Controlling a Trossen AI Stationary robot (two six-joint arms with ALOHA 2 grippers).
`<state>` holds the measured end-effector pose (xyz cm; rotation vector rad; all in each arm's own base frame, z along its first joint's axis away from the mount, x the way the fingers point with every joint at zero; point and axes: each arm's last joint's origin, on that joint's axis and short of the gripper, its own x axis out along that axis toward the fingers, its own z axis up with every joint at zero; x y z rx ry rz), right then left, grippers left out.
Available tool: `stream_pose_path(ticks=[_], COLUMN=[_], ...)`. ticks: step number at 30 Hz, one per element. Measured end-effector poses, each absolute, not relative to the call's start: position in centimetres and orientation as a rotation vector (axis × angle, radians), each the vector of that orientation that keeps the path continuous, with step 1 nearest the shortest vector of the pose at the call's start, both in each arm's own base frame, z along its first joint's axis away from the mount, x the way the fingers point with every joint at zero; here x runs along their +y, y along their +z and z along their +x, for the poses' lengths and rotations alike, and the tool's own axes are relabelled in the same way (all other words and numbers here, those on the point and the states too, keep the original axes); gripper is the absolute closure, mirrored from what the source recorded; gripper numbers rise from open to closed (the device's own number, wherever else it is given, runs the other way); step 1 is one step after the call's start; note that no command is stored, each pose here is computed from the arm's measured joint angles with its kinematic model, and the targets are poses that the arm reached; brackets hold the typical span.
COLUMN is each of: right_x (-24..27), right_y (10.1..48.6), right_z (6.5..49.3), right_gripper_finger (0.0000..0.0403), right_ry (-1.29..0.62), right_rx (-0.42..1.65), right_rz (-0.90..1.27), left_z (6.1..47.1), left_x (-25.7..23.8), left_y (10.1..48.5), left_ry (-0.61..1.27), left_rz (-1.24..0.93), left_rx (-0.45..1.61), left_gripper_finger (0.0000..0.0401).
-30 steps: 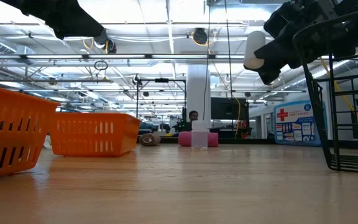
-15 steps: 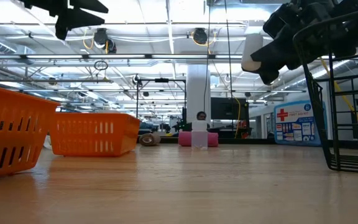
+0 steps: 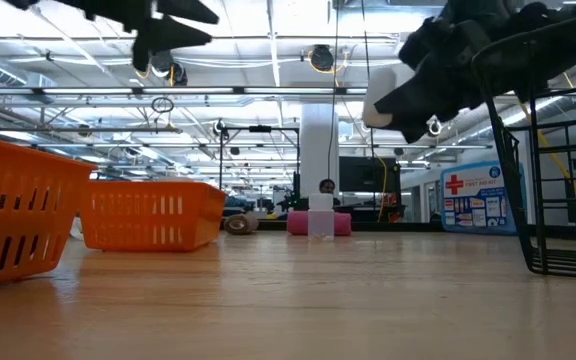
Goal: Pick & Place Medicine items
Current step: Put the white medicine bottle into the top orange basket
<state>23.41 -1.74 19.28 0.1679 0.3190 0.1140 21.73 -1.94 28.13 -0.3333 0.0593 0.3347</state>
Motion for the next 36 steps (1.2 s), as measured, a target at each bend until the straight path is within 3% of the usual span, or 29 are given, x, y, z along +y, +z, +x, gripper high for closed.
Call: stream_pose_path(ticks=[9, 18, 26, 36], right_x=[-2.1, -1.7, -0.8, -0.6], right_y=[17.7, 17.0, 17.4, 17.6], right_z=[26.7, 28.8, 29.7, 30.0], right_gripper_finger=[0.0265, 0.0263, 0.0262, 0.0262], right_ry=[0.113, 0.138, 0.184, 0.150], right_rx=[0.454, 0.493, 0.473, 0.432], right_rz=[0.164, 0.138, 0.074, 0.026], left_z=[28.3, 35.4, 39.0, 39.6], left_x=[-0.5, -0.7, -1.0, -0.9], left_y=[31.4, 30.2, 28.5, 28.3], left_ry=[0.167, 0.168, -0.011, -0.004], left_rz=[-0.353, -0.217, -0.144, -0.161], left_rx=[0.458, 0.871, 0.932, 0.907], left_gripper_finger=[0.0235, 0.0131, 0.0074, 0.0068])
